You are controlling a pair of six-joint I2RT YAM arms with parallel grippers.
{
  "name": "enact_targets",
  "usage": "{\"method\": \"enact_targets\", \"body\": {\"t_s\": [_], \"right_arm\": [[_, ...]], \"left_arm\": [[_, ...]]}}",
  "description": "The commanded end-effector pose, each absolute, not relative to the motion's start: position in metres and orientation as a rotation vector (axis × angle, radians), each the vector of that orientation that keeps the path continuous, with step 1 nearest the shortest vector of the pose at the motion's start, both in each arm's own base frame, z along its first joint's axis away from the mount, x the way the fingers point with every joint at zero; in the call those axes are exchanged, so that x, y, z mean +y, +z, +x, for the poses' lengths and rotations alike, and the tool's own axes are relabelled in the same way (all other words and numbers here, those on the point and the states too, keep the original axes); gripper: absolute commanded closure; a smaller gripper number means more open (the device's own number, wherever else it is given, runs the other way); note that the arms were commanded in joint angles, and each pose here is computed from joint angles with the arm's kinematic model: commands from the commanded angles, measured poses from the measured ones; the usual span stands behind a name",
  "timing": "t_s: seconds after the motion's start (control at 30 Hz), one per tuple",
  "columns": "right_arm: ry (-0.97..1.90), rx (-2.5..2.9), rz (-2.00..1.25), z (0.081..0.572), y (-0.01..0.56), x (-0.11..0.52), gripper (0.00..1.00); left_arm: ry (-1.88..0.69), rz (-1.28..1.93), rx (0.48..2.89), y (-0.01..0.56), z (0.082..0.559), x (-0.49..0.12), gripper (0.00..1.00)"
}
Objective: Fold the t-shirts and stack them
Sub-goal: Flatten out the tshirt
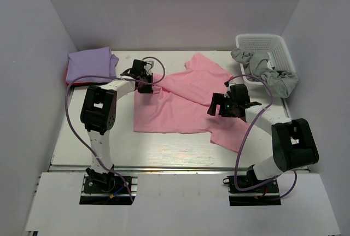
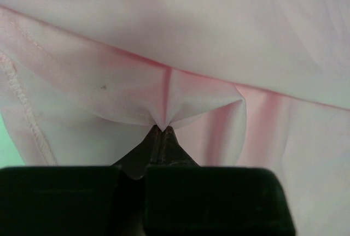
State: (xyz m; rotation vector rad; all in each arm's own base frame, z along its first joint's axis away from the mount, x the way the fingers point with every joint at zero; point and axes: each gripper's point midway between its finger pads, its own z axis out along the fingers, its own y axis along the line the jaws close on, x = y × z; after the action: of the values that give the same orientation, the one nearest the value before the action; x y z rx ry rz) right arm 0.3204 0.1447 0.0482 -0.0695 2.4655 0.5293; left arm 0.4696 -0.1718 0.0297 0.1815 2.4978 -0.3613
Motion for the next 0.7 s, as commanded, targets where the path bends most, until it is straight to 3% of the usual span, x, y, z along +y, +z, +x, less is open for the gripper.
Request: {"method": "enact_targets", "body": {"t_s": [0.0, 0.3, 0.67], "right_arm": [[0.492, 2.452, -0.039, 0.332, 0.054, 0.141, 0.1], [0.429, 2.493, 0.033, 0.331, 0.044, 0.132, 0.1], [0.383, 2.53, 0.068, 0.329, 0.034, 0.125, 0.1]], "left_arm": [[-0.345, 0.152, 2.379, 0.093, 0.471, -0.164, 1.0], [-0.113, 0.021, 2.581, 0.084, 0.428, -0.119, 1.0], [-0.013, -0.077, 2.524, 0.134, 0.415, -0.098, 1.0]]}}
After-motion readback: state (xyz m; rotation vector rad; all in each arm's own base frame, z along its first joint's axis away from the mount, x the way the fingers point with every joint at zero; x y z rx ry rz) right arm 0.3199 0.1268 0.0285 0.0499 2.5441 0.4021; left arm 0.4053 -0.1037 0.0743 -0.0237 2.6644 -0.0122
